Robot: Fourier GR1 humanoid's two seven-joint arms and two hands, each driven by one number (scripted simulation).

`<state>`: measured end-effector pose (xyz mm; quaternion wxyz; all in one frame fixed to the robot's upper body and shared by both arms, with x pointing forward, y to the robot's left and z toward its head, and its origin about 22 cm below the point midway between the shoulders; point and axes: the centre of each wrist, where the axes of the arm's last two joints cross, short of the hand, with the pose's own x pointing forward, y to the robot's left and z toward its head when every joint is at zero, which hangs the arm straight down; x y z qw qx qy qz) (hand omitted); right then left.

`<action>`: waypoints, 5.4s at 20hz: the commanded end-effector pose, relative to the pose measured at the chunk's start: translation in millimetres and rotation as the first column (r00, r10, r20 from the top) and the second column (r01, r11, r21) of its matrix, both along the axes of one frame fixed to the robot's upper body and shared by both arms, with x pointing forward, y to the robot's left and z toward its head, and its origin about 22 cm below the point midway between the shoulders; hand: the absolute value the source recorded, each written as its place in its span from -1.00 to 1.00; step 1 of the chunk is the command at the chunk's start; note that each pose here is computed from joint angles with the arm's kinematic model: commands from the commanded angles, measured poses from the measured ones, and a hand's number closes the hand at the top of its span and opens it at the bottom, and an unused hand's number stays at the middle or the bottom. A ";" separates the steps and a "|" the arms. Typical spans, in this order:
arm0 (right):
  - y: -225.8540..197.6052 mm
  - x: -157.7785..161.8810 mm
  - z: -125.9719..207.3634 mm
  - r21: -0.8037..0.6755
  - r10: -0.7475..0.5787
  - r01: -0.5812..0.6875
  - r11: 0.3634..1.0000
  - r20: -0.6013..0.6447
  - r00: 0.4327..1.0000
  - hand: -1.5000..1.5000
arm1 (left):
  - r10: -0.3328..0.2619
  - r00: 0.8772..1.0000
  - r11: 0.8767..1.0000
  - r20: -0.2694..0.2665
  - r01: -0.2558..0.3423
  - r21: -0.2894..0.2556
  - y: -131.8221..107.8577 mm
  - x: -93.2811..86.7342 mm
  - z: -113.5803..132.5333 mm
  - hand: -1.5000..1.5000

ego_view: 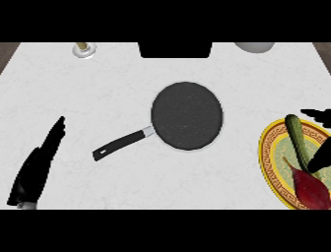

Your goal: Pick the squash from the plate and place it in the pan

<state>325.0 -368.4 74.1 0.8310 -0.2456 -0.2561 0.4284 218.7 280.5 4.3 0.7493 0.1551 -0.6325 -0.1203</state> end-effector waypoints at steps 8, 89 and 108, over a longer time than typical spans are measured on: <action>7.6 9.6 -41.7 -0.010 0.000 0.000 1.000 -0.027 1.000 -1.00 | 0.014 1.000 1.000 -0.009 -0.014 0.013 7.8 0.2 -1.3 0.00; 229.8 81.0 -37.9 0.401 -0.701 0.594 0.697 0.556 0.447 -1.00 | -0.086 0.996 0.996 0.031 0.086 -0.003 -21.9 21.8 13.0 0.00; 191.7 35.0 -79.9 0.673 -0.724 0.599 0.434 0.656 -0.211 -1.00 | 0.026 1.000 1.000 -0.010 -0.026 -0.005 4.2 8.7 -7.9 0.00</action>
